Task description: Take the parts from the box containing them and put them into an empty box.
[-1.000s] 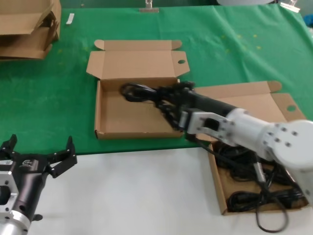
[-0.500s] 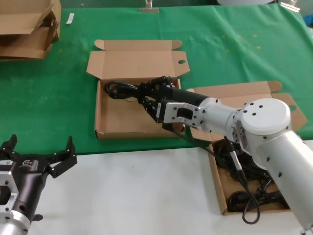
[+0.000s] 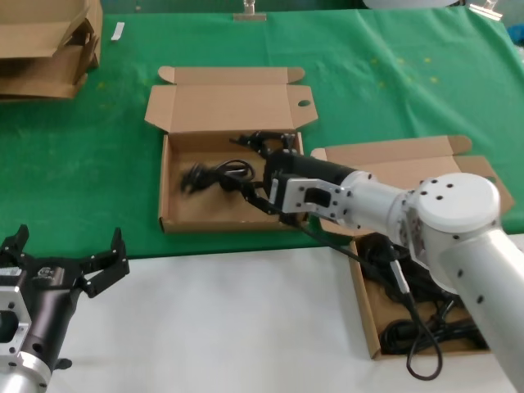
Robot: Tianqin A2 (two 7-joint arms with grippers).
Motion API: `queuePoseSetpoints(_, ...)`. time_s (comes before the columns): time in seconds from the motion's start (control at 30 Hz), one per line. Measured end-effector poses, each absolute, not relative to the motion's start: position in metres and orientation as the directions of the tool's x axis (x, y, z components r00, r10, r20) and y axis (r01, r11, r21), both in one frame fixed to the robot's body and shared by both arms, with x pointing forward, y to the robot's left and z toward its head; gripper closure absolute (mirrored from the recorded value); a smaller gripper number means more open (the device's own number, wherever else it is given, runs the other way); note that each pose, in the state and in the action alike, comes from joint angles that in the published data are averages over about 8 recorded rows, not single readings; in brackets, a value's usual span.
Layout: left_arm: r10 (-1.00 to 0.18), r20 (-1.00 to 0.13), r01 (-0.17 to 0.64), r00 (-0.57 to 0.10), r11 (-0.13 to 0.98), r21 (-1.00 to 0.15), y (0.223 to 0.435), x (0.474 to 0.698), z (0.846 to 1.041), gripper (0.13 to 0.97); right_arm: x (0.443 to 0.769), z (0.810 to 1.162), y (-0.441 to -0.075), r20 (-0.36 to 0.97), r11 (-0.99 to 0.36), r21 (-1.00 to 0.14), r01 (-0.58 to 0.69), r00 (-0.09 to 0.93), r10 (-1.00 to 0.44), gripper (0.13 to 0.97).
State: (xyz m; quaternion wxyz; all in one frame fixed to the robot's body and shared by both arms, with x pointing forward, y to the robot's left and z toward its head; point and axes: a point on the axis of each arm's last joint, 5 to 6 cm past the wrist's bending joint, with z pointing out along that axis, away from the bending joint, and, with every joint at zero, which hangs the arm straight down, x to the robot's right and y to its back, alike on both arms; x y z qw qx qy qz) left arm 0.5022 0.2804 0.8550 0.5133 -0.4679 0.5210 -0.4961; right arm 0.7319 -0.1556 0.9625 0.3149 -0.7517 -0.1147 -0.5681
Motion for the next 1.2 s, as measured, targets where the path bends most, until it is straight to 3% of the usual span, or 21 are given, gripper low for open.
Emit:
queuePoseSetpoints(0.17, -0.997, -0.071, 0.022, -0.035, 0.070, -0.997, 0.280, 0.502, 0.855, 0.132, 0.727, 0.962, -0.173, 0.924, -0.769, -0.354, 0.533, 0.326, -0.200, 0.714)
queuePoseSetpoints(0.4, -0.997, -0.071, 0.022, -0.035, 0.070, -0.997, 0.280, 0.502, 0.855, 0.132, 0.714, 0.958, -0.220, 0.915, -0.762, -0.388, 0.518, 0.312, -0.255, 0.561)
queuePoseSetpoints(0.7, -0.997, -0.071, 0.022, -0.035, 0.070, -0.997, 0.280, 0.502, 0.855, 0.132, 0.684, 0.946, -0.297, 0.841, -0.715, -0.540, 0.443, 0.294, -0.453, 0.367)
queuePoseSetpoints(1.03, -0.997, -0.071, 0.022, -0.035, 0.070, -0.997, 0.280, 0.502, 0.855, 0.132, 0.670, 0.932, -0.298, 0.788, -0.688, -0.615, 0.385, 0.302, -0.536, 0.208)
queuePoseSetpoints(1.2, -0.997, -0.071, 0.022, -0.035, 0.070, -0.997, 0.280, 0.502, 0.855, 0.132, 0.661, 0.923, -0.296, 0.752, -0.666, -0.660, 0.348, 0.303, -0.586, 0.200)
